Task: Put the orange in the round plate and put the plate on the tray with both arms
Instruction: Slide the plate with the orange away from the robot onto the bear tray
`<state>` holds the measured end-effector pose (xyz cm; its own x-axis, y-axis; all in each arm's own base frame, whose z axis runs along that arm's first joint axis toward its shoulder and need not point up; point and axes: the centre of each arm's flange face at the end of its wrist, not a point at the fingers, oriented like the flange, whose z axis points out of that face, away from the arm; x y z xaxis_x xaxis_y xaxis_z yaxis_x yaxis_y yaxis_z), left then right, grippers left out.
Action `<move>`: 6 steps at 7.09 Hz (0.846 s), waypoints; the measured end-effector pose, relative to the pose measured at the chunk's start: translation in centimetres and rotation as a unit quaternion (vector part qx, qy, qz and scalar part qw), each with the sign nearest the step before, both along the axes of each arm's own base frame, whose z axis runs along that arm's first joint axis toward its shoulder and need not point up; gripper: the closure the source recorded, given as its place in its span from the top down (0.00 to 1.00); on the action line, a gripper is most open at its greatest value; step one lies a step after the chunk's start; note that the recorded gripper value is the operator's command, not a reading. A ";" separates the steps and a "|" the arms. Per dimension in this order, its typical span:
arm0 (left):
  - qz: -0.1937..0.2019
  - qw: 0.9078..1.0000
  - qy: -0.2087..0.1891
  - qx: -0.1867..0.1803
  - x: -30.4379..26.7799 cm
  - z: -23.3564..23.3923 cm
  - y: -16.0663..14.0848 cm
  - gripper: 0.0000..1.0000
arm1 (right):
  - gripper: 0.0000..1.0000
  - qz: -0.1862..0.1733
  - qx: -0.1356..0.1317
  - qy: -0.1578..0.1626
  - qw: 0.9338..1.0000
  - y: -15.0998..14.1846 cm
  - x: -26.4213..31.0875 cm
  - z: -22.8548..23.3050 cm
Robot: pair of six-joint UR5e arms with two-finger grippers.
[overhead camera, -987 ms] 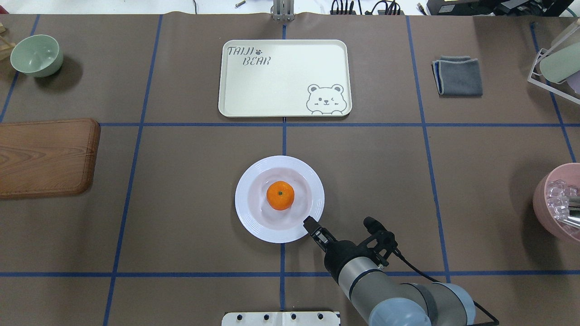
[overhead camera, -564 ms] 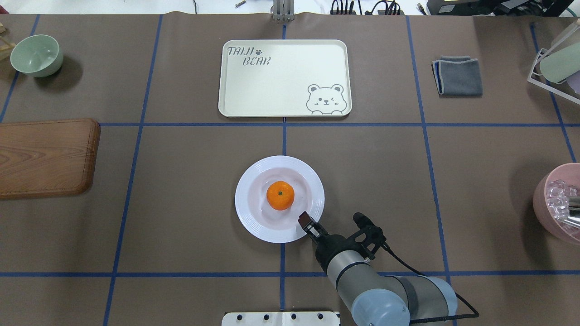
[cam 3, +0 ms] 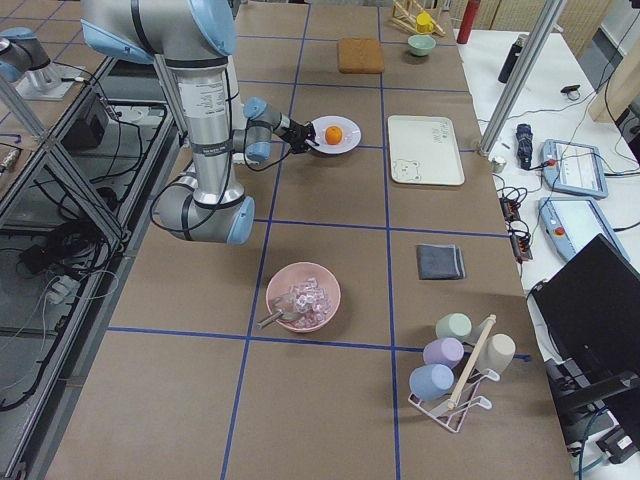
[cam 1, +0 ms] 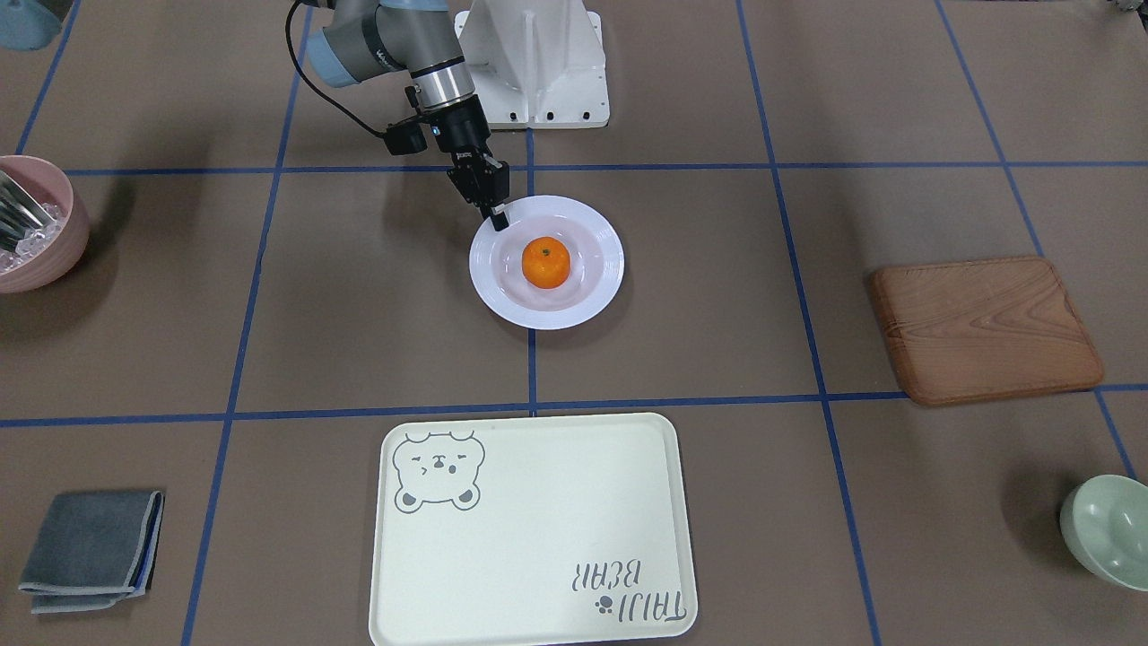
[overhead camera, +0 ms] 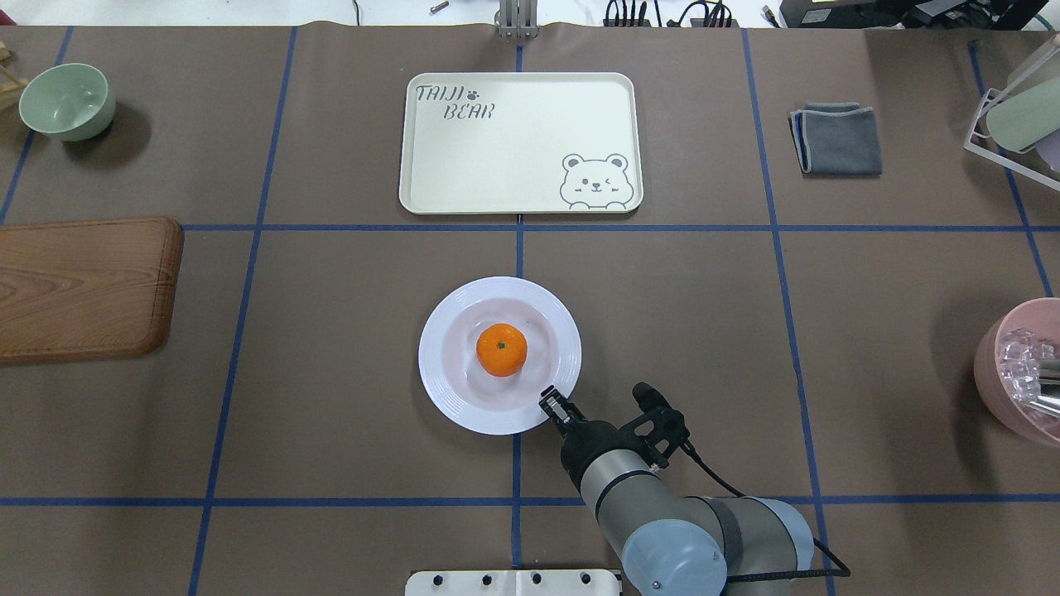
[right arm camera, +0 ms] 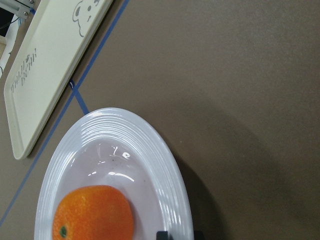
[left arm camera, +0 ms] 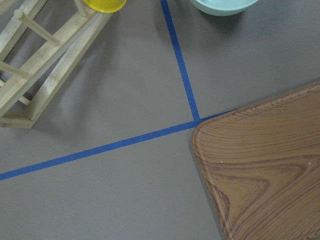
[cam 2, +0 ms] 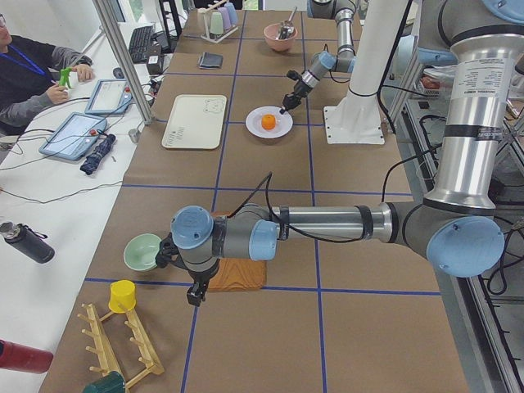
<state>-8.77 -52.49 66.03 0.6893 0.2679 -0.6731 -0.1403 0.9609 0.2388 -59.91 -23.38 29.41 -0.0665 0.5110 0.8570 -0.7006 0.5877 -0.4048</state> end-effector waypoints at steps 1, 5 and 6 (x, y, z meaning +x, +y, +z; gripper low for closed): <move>0.000 1.000 0.000 -0.001 0.0 0.1 0.3 0.99 | 0.00 0.016 -0.005 -0.016 1.000 -0.2 0.3 -0.1; -0.005 1.000 0.000 -0.003 -0.2 0.3 2.3 0.99 | 0.00 0.081 -0.006 -0.145 0.986 -1.9 2.7 -1.3; -0.007 1.000 0.000 -0.005 -0.2 0.3 3.6 0.99 | 0.00 0.090 -0.003 -0.172 0.981 -2.7 3.5 -1.7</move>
